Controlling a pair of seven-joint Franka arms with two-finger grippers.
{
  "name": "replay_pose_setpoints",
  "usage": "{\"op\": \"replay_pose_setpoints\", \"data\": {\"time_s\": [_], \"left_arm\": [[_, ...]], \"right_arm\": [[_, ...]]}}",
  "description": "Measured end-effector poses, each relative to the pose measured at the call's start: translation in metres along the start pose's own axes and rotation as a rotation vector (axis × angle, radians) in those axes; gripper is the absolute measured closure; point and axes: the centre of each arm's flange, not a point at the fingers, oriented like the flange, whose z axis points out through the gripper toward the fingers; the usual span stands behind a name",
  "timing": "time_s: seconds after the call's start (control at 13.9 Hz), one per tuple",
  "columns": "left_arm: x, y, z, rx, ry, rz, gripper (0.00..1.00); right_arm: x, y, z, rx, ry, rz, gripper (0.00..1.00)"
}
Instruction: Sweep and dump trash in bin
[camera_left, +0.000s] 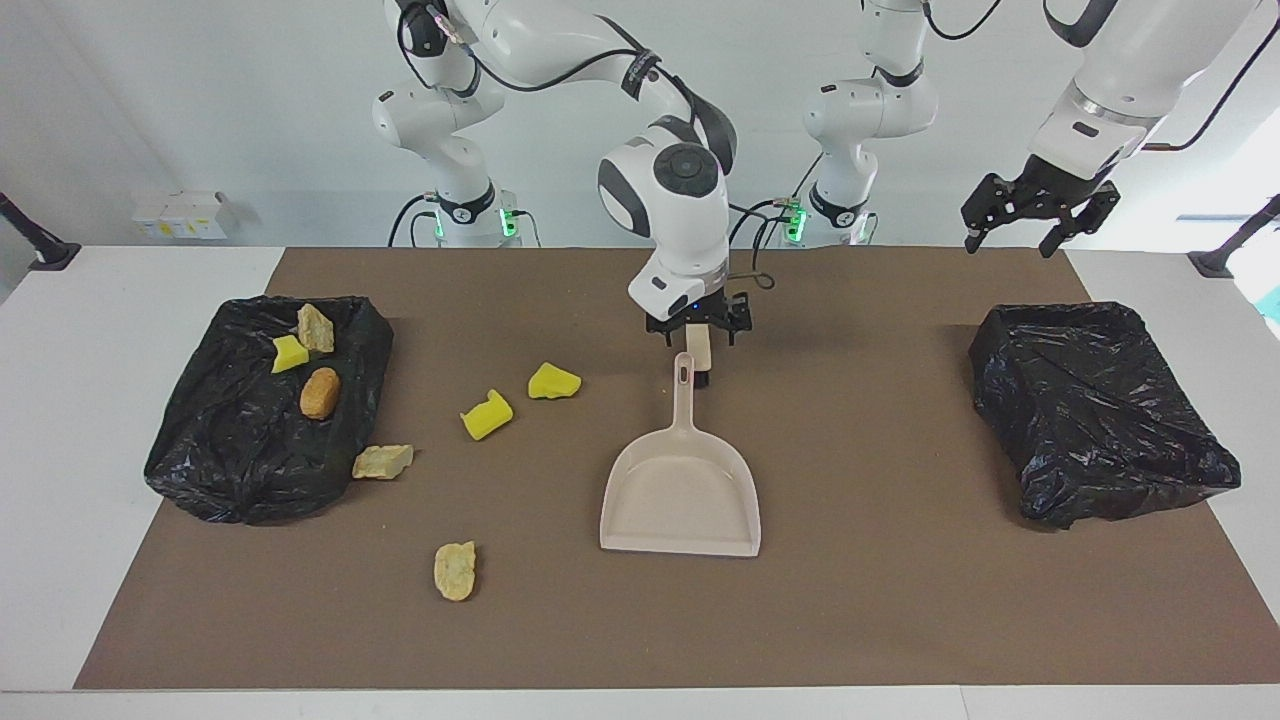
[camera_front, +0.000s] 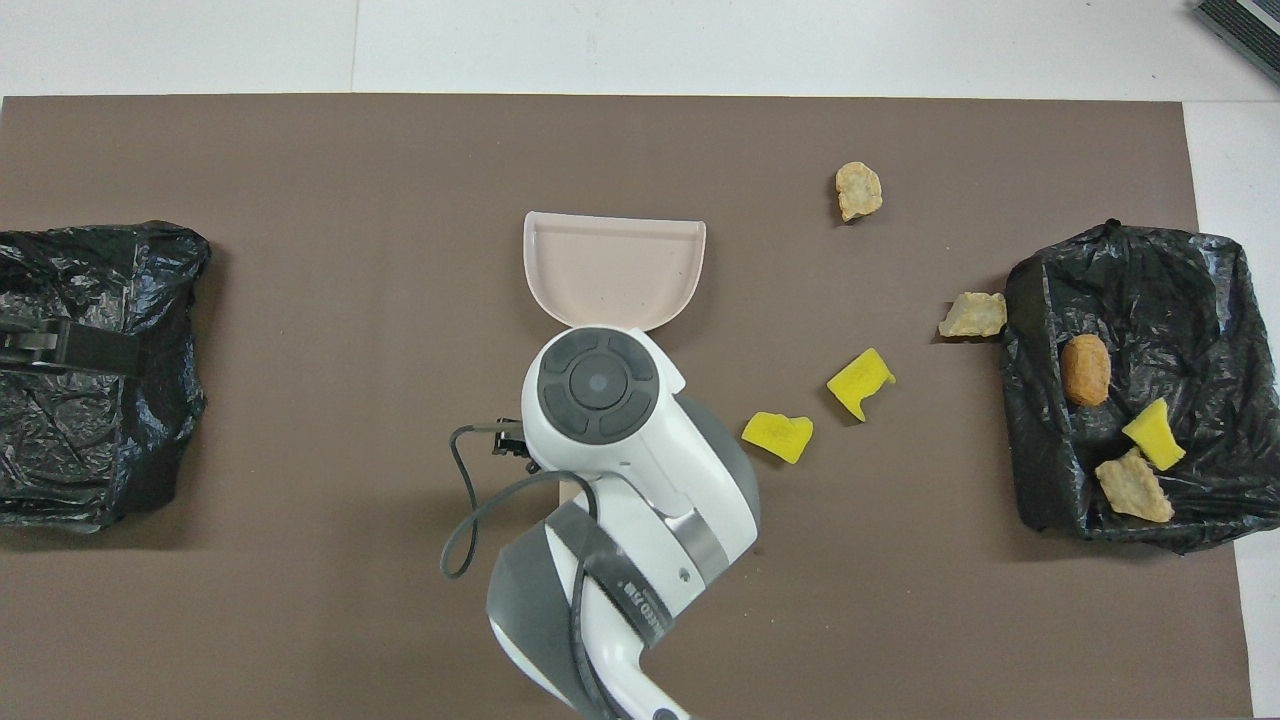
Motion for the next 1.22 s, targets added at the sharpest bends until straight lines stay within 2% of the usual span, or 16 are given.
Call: {"op": "replay_pose_setpoints", "data": {"time_s": [0.36,0.58,0.79,0.86,0.93,1.01,1.08,1.15,1.22], "left_arm": [[0.047,0.071,0.054,-0.019,0.038,0.018,0.00],[0.058,0.110,0.085,-0.027,0.007,0.038,0.00],[0.063,0.180,0.127,-0.035,-0.015,0.019,0.00],[0.062,0.209,0.148,-0.037,-0.023,0.008,0.00],[0.065,0.236,0.170,-0.044,-0.015,-0.012,0.00],[0.067,0.257,0.190,-0.053,-0.007,-0.025,0.00],[0.068,0.270,0.205,-0.056,-0.009,-0.022,0.00],[0.066,0.282,0.215,-0.057,-0.014,-0.011,0.00],[0.063,0.292,0.222,-0.055,-0.022,-0.003,0.00]], "right_arm": [[-0.074,-0.008,0.030,-0.038,-0.022,-0.039,0.00],[-0.106,-0.002,0.044,-0.065,-0.035,0.007,0.00],[-0.138,0.009,0.058,-0.077,-0.031,0.048,0.04],[-0.147,0.012,0.062,-0.078,-0.028,0.045,0.11],[-0.154,0.013,0.067,-0.067,-0.017,0.040,0.11],[-0.160,0.014,0.075,-0.047,0.000,0.043,0.18],[-0.164,0.016,0.083,-0.033,0.013,0.048,0.18],[-0.165,0.018,0.088,-0.026,0.020,0.050,0.22],[-0.166,0.020,0.091,-0.024,0.022,0.052,0.32]]}}
